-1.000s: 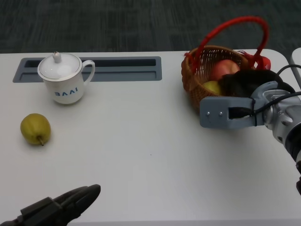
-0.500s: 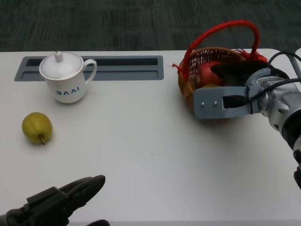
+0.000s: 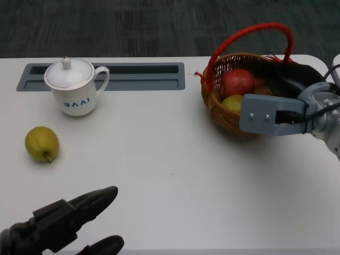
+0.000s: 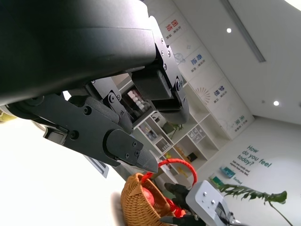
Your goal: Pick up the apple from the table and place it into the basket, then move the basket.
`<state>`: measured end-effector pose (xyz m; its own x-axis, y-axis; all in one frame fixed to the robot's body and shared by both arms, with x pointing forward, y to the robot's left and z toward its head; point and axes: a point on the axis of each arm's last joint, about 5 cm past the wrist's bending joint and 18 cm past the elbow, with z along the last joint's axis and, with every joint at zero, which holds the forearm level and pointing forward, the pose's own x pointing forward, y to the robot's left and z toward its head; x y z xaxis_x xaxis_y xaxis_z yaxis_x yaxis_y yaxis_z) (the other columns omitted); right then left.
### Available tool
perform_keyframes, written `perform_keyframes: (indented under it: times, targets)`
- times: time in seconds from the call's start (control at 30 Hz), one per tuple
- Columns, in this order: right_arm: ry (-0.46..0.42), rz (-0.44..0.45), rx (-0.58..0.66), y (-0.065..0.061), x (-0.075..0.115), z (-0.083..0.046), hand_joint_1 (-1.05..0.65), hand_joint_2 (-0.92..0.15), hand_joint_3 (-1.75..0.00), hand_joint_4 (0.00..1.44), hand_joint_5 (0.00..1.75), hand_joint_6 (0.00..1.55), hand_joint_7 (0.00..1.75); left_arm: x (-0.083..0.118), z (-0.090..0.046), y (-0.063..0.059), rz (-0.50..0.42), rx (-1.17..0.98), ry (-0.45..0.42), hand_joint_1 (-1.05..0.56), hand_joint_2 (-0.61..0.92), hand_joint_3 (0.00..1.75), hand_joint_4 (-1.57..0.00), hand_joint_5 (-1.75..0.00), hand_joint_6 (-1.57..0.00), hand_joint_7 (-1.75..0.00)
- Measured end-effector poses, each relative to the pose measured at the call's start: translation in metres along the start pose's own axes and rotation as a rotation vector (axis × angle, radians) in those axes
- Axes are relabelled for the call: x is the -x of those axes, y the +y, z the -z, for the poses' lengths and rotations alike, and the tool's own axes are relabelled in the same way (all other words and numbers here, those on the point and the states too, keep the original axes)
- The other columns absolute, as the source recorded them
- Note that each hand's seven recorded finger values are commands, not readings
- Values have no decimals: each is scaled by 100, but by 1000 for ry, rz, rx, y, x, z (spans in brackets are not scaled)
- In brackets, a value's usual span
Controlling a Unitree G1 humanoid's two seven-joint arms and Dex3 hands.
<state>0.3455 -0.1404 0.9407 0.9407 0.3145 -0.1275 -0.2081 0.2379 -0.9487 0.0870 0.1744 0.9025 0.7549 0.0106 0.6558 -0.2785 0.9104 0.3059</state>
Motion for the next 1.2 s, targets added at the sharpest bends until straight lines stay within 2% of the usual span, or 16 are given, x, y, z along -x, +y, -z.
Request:
perform_keyframes:
  times: [0.17, 0.27, 0.4, 0.53, 0.67, 0.77, 1.2]
  targets:
    - [-89, 51, -56, 2, 8, 10, -70, -74, -1, 33, 4, 31, 3, -5, 3, 1, 1, 0, -19, -35, 80, 0, -101, -1, -89, 0]
    - [-153, 76, -123, 10, 16, 16, -67, -75, -1, 39, 5, 37, 4, -11, 6, 4, 4, -2, -38, -35, 80, 0, -101, -1, -89, 0]
    - [-307, 148, -232, 30, 36, 22, -61, -78, -1, 53, 5, 48, 4, -17, 10, 6, 3, 4, -45, -35, 80, 0, -101, -1, -89, 0]
    - [-484, 191, -420, 57, 64, 25, -53, -81, -1, 60, 3, 55, 3, -20, 13, 9, 1, 18, -45, -34, 80, 0, -101, 0, -88, 0]
    - [-618, 159, -566, 80, 85, 18, -51, -80, 0, 62, 2, 58, 2, -26, 19, 9, 10, 32, -55, -32, 79, 0, -101, -1, -88, 0]
    - [-678, 127, -635, 90, 90, 11, -53, -80, 0, 64, 2, 59, 1, -29, 23, 10, 14, 42, -60, -32, 79, 0, -102, -1, -88, 0]
    - [-821, 16, -796, 108, 90, -22, -52, -79, 0, 69, 1, 63, 1, -31, 32, 14, 56, 61, -47, -31, 77, 0, -99, 0, -86, 0]
